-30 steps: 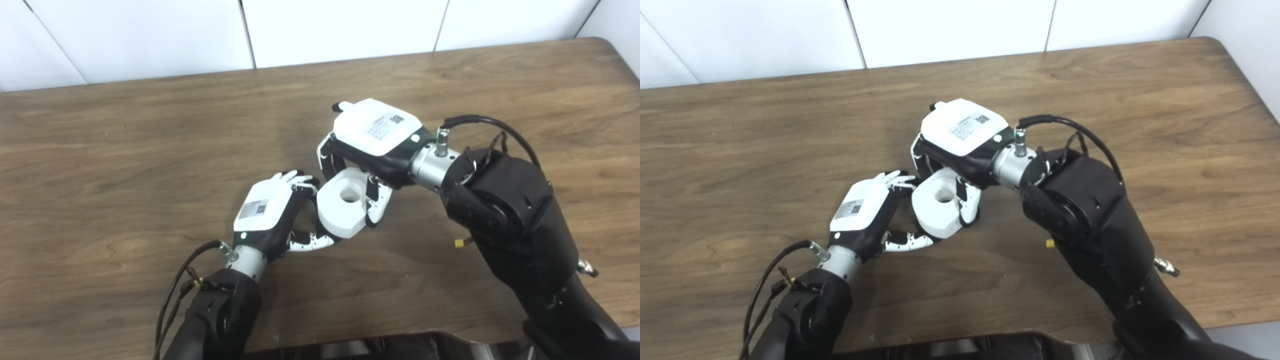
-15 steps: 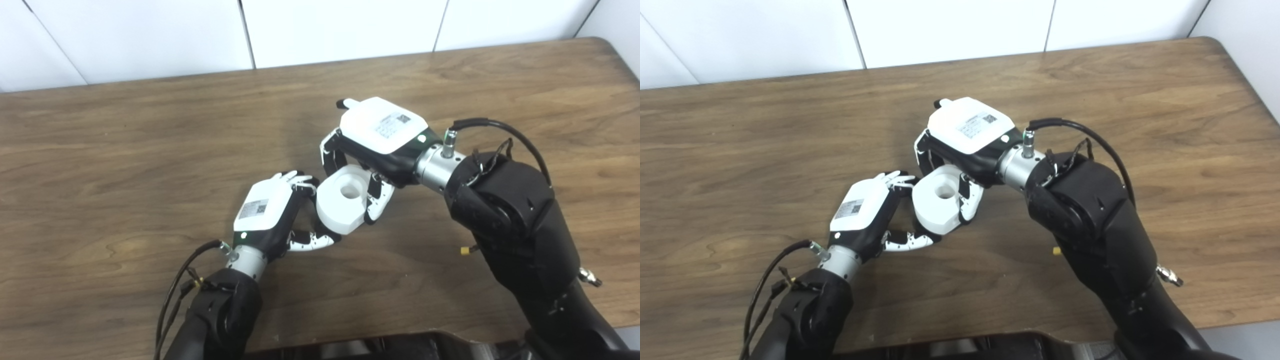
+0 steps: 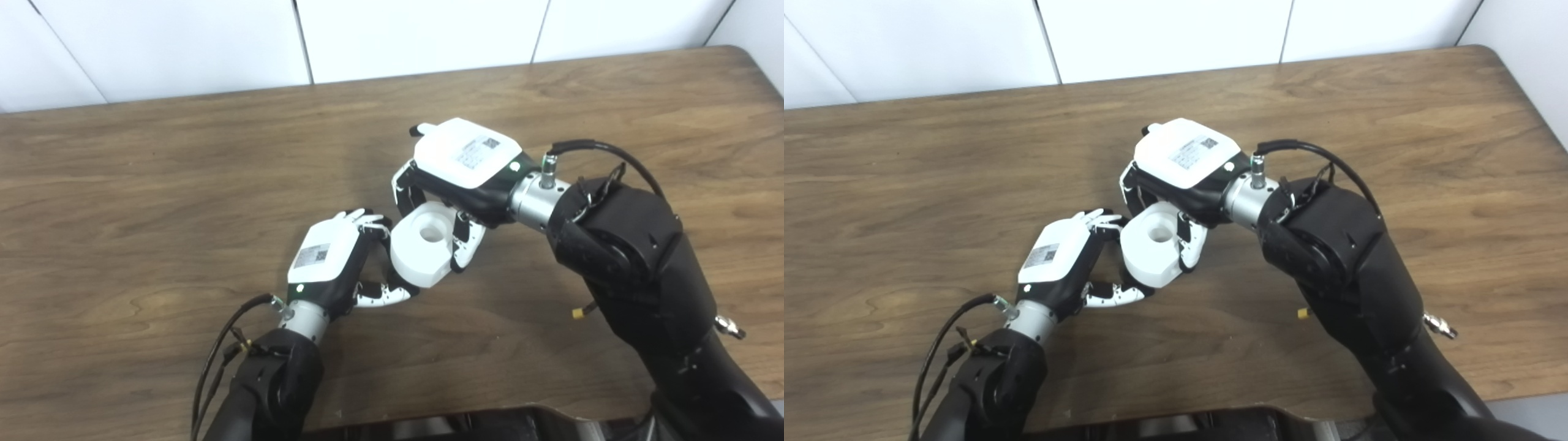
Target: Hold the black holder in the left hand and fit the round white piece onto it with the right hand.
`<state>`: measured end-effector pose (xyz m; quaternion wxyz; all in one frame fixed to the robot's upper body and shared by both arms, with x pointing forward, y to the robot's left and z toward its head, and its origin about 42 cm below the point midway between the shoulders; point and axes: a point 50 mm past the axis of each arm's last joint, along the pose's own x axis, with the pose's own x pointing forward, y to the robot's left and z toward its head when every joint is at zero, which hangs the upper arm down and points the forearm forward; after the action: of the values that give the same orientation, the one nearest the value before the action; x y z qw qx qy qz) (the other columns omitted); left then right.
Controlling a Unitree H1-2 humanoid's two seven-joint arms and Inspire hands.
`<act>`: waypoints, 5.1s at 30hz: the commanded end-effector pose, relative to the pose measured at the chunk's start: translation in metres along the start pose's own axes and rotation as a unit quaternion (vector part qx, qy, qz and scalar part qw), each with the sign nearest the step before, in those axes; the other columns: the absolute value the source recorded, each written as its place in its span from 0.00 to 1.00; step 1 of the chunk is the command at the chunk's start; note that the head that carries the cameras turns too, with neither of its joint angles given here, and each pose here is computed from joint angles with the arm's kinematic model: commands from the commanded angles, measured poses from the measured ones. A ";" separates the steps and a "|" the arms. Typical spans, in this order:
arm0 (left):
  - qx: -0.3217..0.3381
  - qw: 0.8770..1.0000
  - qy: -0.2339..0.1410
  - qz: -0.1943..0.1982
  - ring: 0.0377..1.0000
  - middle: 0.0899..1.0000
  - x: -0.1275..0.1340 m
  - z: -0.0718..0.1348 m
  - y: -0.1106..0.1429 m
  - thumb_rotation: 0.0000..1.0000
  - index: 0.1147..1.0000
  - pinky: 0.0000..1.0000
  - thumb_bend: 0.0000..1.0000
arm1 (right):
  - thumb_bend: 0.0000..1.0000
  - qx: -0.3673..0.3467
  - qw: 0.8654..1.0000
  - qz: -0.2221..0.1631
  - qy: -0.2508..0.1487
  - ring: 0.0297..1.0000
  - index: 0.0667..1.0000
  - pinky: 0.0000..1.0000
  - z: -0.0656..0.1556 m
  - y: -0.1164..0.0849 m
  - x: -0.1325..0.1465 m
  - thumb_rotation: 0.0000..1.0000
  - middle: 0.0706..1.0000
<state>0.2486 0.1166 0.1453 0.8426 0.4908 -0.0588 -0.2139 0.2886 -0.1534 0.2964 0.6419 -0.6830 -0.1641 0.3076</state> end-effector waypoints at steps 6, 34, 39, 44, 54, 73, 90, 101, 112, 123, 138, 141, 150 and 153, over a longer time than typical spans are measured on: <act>-0.008 0.999 -0.005 -0.049 0.91 0.79 0.000 0.006 -0.018 0.06 0.42 0.94 0.51 | 0.52 -0.025 1.000 0.015 -0.006 0.77 0.46 0.98 0.000 -0.010 -0.001 0.15 0.60; -0.002 0.999 -0.004 -0.049 0.91 0.79 0.007 0.006 -0.021 0.06 0.42 0.96 0.51 | 1.00 -0.016 0.998 0.055 -0.008 0.93 0.77 1.00 -0.008 -0.025 0.000 0.36 0.85; 0.000 0.999 -0.005 -0.048 0.91 0.79 0.008 0.006 -0.021 0.06 0.42 0.97 0.51 | 1.00 -0.021 0.998 0.054 -0.007 0.95 0.77 1.00 -0.010 -0.027 0.000 0.37 0.85; 0.004 0.999 -0.006 -0.046 0.90 0.78 0.009 0.005 -0.022 0.06 0.42 0.97 0.51 | 1.00 -0.024 0.998 0.056 -0.007 0.95 0.77 1.00 -0.013 -0.031 0.000 0.38 0.84; 0.003 0.999 -0.003 -0.045 0.89 0.78 0.011 0.004 -0.022 0.06 0.42 0.97 0.51 | 1.00 -0.028 0.997 0.066 -0.002 0.96 0.77 1.00 -0.017 -0.042 0.000 0.34 0.84; 0.001 0.999 0.000 -0.043 0.89 0.79 0.015 0.003 -0.024 0.06 0.42 0.96 0.51 | 1.00 -0.016 0.996 0.086 -0.007 0.97 0.79 1.00 -0.023 -0.073 -0.004 0.31 0.86; -0.002 0.999 0.000 -0.042 0.89 0.79 0.013 0.000 -0.028 0.06 0.42 0.97 0.51 | 1.00 0.010 0.996 0.085 -0.007 0.97 0.80 1.00 -0.038 -0.101 -0.007 0.36 0.87; -0.003 0.999 0.002 -0.041 0.90 0.79 0.011 -0.005 -0.028 0.06 0.42 0.98 0.51 | 1.00 0.017 0.997 0.075 -0.001 0.96 0.81 1.00 -0.046 -0.110 -0.009 0.36 0.87; -0.002 0.999 0.010 -0.039 0.89 0.80 0.009 -0.010 -0.027 0.06 0.42 0.98 0.51 | 1.00 0.018 0.997 0.069 0.006 0.96 0.81 1.00 -0.049 -0.111 -0.012 0.37 0.87; 0.015 0.999 0.017 -0.036 0.88 0.78 0.009 -0.014 -0.028 0.08 0.43 0.96 0.52 | 1.00 0.028 0.997 0.070 0.011 0.96 0.80 1.00 -0.051 -0.107 -0.012 0.38 0.88; 0.064 0.996 0.042 -0.041 0.88 0.81 0.012 -0.011 -0.026 0.45 0.80 0.95 0.89 | 1.00 0.030 0.997 0.069 0.019 0.97 0.80 1.00 -0.054 -0.107 -0.010 0.36 0.88; 0.071 0.995 0.051 -0.041 0.89 0.83 0.013 -0.010 -0.024 0.47 0.84 0.96 0.91 | 1.00 0.030 0.997 0.068 0.022 0.98 0.80 1.00 -0.055 -0.107 -0.011 0.37 0.88; 0.075 0.994 0.063 -0.053 0.89 0.83 0.014 -0.009 -0.020 0.48 0.86 0.97 0.97 | 1.00 0.029 0.997 0.070 0.025 0.98 0.80 1.00 -0.058 -0.108 -0.011 0.37 0.88; 0.073 0.993 0.071 -0.060 0.91 0.86 0.015 -0.008 -0.019 0.49 0.87 0.97 1.00 | 1.00 0.026 0.997 0.072 0.026 0.98 0.80 1.00 -0.058 -0.109 -0.010 0.37 0.88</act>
<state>0.2628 0.0994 0.1463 0.8081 0.5513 -0.0607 -0.1983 0.3331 -0.1842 0.3910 0.6347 -0.6828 -0.1263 0.3390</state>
